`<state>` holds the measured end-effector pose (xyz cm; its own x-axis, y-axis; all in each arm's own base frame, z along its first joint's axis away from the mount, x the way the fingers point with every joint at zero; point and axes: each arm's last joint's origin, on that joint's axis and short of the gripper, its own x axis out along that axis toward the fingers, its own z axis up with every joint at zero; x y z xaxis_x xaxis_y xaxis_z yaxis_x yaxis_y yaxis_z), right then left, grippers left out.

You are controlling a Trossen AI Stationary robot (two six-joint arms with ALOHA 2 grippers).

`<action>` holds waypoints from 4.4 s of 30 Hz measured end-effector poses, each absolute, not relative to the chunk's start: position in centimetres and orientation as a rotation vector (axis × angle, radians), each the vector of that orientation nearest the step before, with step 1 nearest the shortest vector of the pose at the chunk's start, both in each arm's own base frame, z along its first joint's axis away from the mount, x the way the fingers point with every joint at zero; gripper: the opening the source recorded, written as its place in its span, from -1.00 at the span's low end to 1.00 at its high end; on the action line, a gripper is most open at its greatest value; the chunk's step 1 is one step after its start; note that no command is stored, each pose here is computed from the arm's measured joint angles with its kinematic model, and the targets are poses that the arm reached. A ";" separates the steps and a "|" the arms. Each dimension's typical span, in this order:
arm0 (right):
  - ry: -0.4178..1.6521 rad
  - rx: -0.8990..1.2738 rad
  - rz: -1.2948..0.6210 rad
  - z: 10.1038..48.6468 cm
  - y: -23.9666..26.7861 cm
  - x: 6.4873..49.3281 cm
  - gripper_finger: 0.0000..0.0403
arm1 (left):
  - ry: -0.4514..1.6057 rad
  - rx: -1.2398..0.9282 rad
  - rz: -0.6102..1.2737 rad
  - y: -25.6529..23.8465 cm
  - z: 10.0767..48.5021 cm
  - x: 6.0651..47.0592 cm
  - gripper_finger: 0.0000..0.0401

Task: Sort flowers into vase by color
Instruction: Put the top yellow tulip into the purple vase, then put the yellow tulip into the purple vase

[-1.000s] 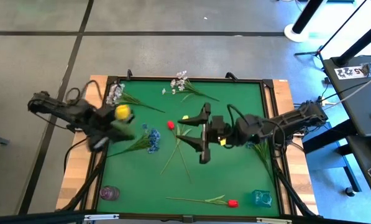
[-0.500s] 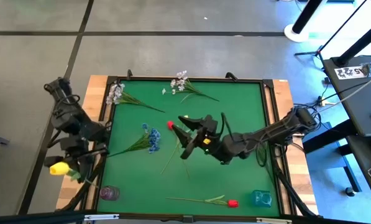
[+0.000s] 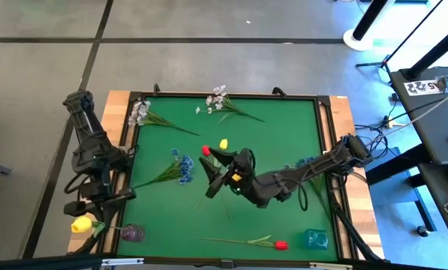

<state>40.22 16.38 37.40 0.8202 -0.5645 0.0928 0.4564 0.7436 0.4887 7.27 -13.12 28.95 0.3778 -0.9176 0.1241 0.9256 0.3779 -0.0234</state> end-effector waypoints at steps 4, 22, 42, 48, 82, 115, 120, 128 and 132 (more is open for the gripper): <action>-0.233 0.502 -0.564 37.1 16.4 40.3 0.11 | -0.086 -0.102 -1.181 -13.2 28.5 7.3 -0.99; -0.023 0.547 -0.504 34.3 16.7 40.4 0.13 | -0.013 -0.188 -1.107 -13.4 28.3 7.0 -0.92; 0.198 0.430 -0.567 31.8 14.8 40.5 0.36 | 0.509 -0.375 -1.154 -13.2 28.7 6.1 -0.36; 0.250 0.483 -0.595 29.1 13.7 42.2 0.39 | 0.618 -0.281 -1.084 -12.2 30.0 5.7 -0.36; 0.791 1.050 -1.081 14.6 -1.2 44.8 -0.12 | 0.573 -0.512 -0.328 -8.3 34.8 5.8 -0.36; 0.437 0.891 -0.835 23.7 2.2 44.9 -0.85 | 0.394 -0.476 -0.024 -8.7 34.7 8.2 -0.36; 0.573 0.927 -0.865 18.7 1.3 46.1 -0.48 | 0.394 -0.476 -0.019 -8.8 34.7 8.3 -0.36; 0.620 0.916 -0.937 13.6 -0.3 47.2 -0.04 | 0.373 -0.498 -0.015 -9.1 34.9 8.6 -0.36; 0.617 0.906 -0.945 12.5 -0.3 47.5 -0.02 | 0.373 -0.506 -0.007 -9.3 34.8 8.7 -0.36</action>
